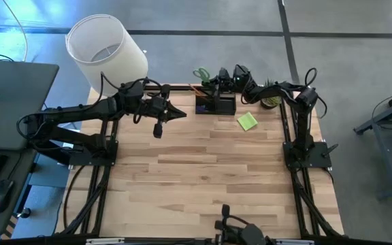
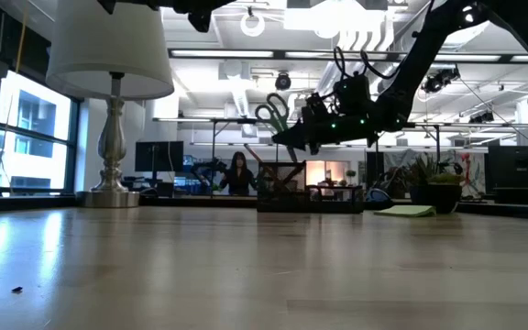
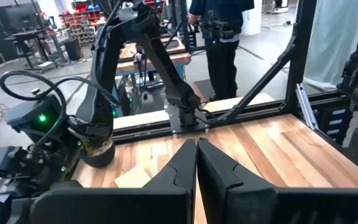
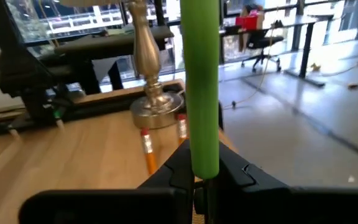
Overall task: Pick and place office supplies into organizer
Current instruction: Put the green scissors into the black desk organizer, then put the green sticky notes into the black desk organizer
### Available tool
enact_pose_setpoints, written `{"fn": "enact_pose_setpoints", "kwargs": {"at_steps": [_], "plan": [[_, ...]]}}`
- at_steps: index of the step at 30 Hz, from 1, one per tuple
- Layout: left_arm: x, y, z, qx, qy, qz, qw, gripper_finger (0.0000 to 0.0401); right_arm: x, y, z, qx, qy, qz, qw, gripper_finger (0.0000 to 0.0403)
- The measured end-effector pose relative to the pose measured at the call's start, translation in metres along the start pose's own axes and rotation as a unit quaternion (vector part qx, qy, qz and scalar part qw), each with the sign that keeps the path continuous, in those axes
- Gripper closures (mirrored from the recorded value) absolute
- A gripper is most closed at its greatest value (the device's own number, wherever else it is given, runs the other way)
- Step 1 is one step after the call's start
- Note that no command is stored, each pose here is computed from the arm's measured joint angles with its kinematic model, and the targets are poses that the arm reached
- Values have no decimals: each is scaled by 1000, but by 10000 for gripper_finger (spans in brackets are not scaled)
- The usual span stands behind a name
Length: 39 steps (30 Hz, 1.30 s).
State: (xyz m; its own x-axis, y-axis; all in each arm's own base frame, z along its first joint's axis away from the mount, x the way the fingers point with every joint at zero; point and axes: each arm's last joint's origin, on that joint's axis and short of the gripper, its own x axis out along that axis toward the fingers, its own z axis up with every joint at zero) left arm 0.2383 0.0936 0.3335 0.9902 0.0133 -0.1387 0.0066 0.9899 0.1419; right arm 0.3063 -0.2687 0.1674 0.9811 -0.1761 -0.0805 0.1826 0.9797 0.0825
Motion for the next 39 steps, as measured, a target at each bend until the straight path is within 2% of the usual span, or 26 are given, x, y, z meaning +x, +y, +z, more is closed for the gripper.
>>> {"fn": "enact_pose_setpoints", "kwargs": {"at_steps": [3,7,21,27,29,33,39], "plan": [[0,0,0,0,1,0,1000,401,1,3,-4,18,17,5,1000,384],[0,0,-1,-2,6,-1,1000,400,3,5,-7,12,30,5,999,381],[0,0,-2,-4,11,-2,1000,401,0,2,-13,33,61,-9,998,278],[0,-1,-4,-7,21,-2,1000,401,-7,7,10,23,54,-11,998,266],[0,0,-6,-5,29,6,1000,400,-14,11,21,17,81,-30,996,265],[0,1,-9,-2,51,31,998,400,-36,27,38,-5,183,-86,979,265],[0,1,-9,-2,52,36,998,400,-77,57,57,27,327,-160,931,265]]}}
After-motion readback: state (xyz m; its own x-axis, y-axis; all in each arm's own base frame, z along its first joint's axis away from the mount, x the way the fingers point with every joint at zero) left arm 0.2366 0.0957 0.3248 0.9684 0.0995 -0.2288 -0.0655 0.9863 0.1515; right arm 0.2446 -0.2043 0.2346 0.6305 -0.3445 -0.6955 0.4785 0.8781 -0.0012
